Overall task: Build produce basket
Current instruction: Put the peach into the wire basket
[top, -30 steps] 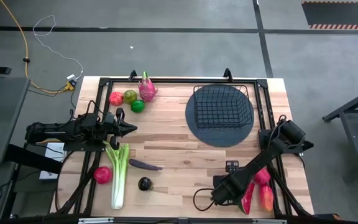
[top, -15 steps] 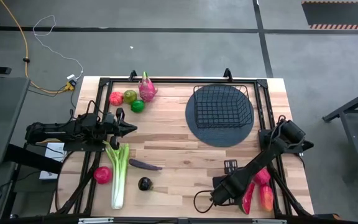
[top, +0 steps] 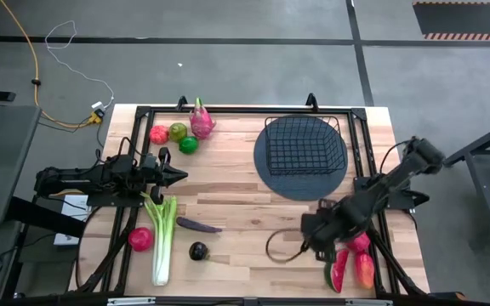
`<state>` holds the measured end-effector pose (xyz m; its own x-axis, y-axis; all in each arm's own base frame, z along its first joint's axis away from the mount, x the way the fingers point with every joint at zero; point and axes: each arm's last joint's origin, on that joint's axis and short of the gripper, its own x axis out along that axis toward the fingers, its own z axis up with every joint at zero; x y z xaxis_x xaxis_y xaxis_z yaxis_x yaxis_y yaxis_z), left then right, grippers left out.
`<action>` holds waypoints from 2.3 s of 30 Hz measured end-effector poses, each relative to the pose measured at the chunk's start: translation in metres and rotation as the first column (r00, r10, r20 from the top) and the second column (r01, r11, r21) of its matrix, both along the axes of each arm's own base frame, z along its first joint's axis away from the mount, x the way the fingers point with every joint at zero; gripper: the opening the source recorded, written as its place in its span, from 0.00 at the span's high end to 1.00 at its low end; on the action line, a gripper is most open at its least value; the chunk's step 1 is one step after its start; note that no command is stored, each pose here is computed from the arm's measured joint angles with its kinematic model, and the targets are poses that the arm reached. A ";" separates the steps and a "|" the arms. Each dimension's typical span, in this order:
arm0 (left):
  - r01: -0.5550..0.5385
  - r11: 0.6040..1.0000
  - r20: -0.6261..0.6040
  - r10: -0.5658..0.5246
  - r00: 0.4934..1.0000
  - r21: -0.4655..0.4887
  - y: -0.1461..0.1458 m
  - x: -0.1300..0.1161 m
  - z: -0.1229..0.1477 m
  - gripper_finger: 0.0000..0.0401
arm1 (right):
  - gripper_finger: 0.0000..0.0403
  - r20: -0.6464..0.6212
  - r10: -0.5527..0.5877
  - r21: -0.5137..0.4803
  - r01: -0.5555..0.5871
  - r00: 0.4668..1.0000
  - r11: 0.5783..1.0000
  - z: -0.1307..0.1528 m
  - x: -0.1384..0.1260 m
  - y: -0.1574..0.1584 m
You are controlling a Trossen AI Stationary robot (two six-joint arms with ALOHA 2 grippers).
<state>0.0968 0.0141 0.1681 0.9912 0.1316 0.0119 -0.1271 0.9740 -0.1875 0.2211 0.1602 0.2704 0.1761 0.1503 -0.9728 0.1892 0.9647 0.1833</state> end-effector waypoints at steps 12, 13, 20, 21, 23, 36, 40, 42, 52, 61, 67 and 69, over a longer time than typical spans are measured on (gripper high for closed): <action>0.032 0.988 0.083 -0.020 0.996 -0.150 -0.001 0.000 0.006 0.99 | 0.36 0.555 -0.456 0.348 0.304 0.696 0.887 0.001 0.004 -0.041; 0.052 0.970 0.136 -0.020 0.990 -0.237 -0.001 0.000 0.010 0.99 | 0.36 0.585 -0.446 0.341 0.294 0.677 0.893 0.005 0.007 -0.045; 0.207 0.852 0.469 0.050 0.882 -0.480 0.000 -0.008 0.039 0.99 | 0.36 0.719 -0.385 0.301 0.240 0.578 0.923 0.031 0.023 -0.060; 0.197 0.859 0.498 0.075 0.864 -0.472 0.001 -0.010 0.042 0.99 | 0.36 0.729 -0.376 0.291 0.238 0.571 0.926 0.034 0.024 -0.062; 0.180 0.873 0.545 0.111 0.831 -0.453 0.001 -0.013 0.048 0.99 | 0.36 0.746 -0.367 0.280 0.239 0.556 0.930 0.039 0.026 -0.066; 0.039 0.981 0.292 0.018 0.956 -0.188 0.001 0.003 0.123 0.66 | 0.36 0.851 -0.320 0.221 0.269 0.416 0.937 0.091 0.037 -0.091; -0.006 0.999 0.260 0.017 0.966 -0.045 0.002 0.011 0.150 0.56 | 0.36 0.872 -0.291 0.165 0.323 0.395 0.932 0.111 0.035 -0.102; -0.016 1.000 0.259 0.017 0.966 -0.007 0.003 0.015 0.160 0.52 | 0.36 0.870 -0.267 0.112 0.362 0.414 0.926 0.122 0.032 -0.110; 0.030 0.999 0.248 -0.023 0.969 -0.028 0.005 0.037 0.174 0.43 | 0.36 0.756 -0.210 -0.174 0.501 0.619 0.848 0.152 0.003 -0.162; -0.040 0.985 0.228 0.079 0.970 -0.170 0.011 0.056 0.167 0.43 | 0.36 0.460 -0.240 -0.397 0.440 0.855 0.806 0.091 -0.006 -0.211; -0.145 0.970 0.156 0.176 0.972 -0.194 0.016 0.071 0.157 0.43 | 0.36 0.254 -0.536 -0.349 0.593 0.805 0.725 0.022 -0.018 -0.252; -0.171 0.965 0.132 0.199 0.971 -0.197 0.017 0.075 0.153 0.43 | 0.35 0.238 -0.660 -0.310 0.699 0.713 0.644 0.005 -0.020 -0.266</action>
<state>0.1720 0.0310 0.3216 0.9382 0.3261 0.1160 -0.2588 0.8834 -0.3908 0.2008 -0.1057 0.2753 0.1810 -0.3962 -0.9001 0.8189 0.5675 -0.0851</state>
